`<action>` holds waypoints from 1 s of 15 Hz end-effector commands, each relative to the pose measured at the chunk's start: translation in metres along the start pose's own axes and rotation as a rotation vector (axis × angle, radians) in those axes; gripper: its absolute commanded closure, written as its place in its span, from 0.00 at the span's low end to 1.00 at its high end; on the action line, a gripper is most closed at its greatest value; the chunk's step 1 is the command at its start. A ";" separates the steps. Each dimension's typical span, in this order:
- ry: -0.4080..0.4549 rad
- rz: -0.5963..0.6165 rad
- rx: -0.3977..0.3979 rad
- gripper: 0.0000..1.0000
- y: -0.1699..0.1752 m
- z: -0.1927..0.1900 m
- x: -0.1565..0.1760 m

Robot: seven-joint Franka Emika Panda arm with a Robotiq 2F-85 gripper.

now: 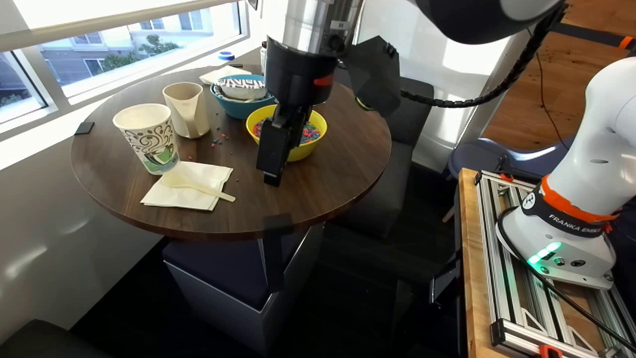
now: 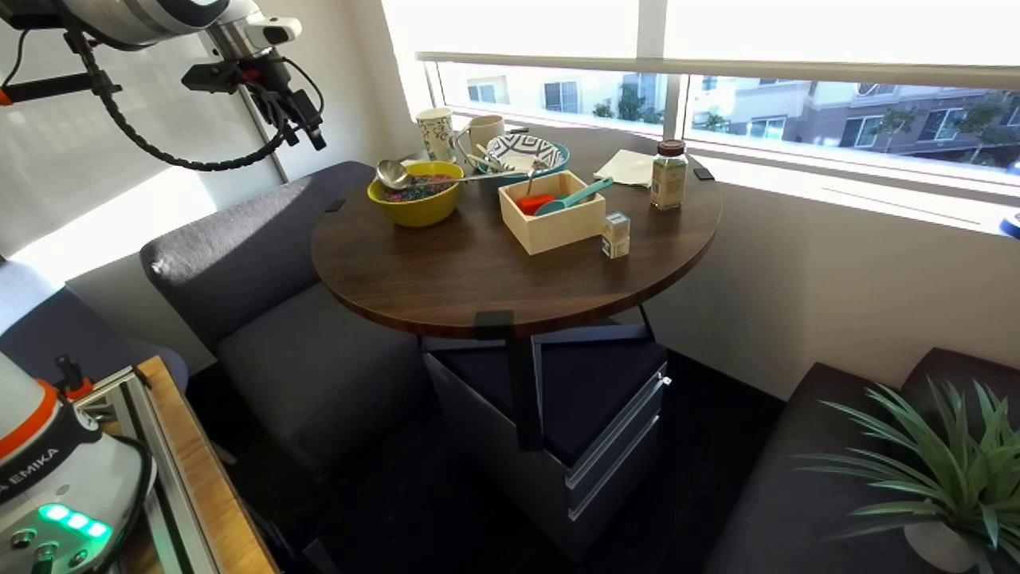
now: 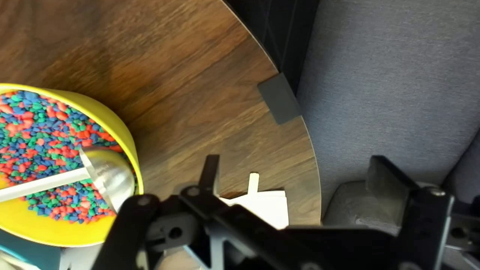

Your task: Use the white spoon to place cereal from the yellow bowl into the black and white bowl.

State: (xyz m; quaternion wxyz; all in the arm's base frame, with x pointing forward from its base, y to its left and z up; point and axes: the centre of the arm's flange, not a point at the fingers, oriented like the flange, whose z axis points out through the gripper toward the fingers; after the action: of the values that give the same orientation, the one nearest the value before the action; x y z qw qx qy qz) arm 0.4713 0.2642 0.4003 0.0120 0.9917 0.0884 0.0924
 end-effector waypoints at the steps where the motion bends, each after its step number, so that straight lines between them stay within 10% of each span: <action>1: 0.000 0.000 0.000 0.00 0.000 0.000 0.000; 15: 0.061 0.089 -0.050 0.00 -0.009 0.040 0.051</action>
State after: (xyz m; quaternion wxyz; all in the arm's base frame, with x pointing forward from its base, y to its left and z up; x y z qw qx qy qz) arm 0.5029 0.2689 0.3894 0.0339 0.9912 0.0543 0.1154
